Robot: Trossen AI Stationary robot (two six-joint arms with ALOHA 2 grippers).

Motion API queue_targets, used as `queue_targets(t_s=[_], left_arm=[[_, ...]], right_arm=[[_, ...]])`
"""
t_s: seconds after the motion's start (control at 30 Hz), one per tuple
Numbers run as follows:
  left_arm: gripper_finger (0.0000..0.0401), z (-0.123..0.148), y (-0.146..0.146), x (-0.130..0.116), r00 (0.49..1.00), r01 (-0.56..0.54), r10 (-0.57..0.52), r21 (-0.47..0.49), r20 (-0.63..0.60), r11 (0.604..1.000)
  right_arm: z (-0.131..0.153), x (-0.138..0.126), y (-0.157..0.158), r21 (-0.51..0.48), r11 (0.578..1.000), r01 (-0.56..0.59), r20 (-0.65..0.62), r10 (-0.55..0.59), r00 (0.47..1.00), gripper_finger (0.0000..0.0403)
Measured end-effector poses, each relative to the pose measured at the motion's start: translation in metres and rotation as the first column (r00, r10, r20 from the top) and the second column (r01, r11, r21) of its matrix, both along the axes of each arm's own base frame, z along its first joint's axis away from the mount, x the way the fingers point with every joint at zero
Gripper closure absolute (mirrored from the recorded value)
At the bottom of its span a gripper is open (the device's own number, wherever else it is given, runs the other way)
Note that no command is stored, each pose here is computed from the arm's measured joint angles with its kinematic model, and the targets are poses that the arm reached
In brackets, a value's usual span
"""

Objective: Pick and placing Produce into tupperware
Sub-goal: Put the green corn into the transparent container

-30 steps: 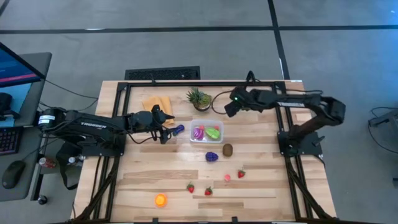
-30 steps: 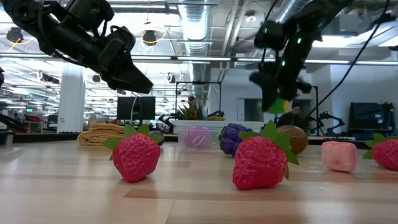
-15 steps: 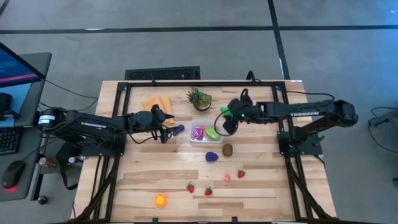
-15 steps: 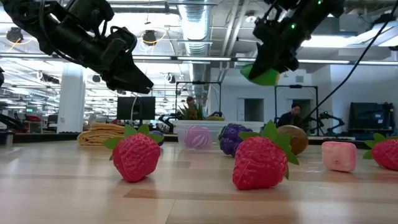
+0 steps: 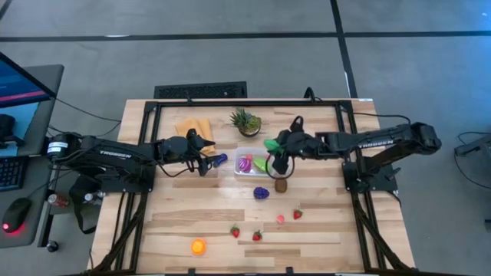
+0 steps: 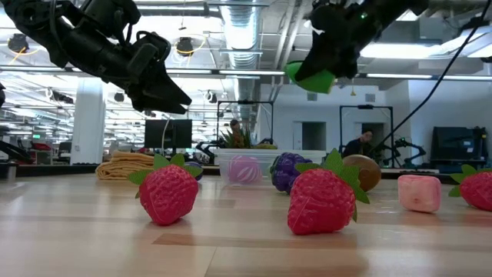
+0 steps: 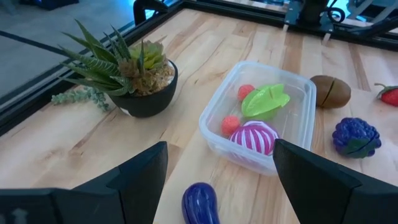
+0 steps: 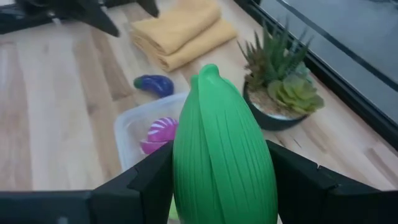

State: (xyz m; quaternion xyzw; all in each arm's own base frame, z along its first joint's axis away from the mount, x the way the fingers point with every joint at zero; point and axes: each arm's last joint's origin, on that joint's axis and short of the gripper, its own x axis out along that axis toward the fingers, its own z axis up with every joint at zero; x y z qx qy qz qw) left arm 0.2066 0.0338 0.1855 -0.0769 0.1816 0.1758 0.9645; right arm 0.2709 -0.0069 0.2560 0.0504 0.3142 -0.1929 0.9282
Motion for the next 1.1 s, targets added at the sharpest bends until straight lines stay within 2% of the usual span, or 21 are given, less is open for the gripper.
queue_targets(t_s=[0.4,0.63,0.83,1.1], left_arm=[[0.0118,0.0,0.0,0.0,1.0,0.0,0.0,0.001,0.004,1.0],[0.0118,0.003,0.0,0.001,1.0,0.002,-0.002,0.007,0.027,1.0],[0.0118,0.003,0.0,0.001,0.999,0.011,-0.011,0.006,0.038,1.0],[0.0118,0.004,0.0,0.002,0.999,0.013,-0.014,0.009,0.039,1.0]], right_arm=[[0.007,0.005,0.023,-0.026,0.994,-0.106,0.079,0.107,0.991,0.0186],[-0.021,0.029,0.035,-0.081,0.98,-0.18,0.013,0.182,0.983,0.0186],[-0.043,0.042,0.026,-0.08,0.985,-0.153,-0.036,0.151,0.988,0.0186],[-0.067,0.057,0.013,-0.006,0.985,-0.174,-0.055,0.173,0.983,0.0186]])
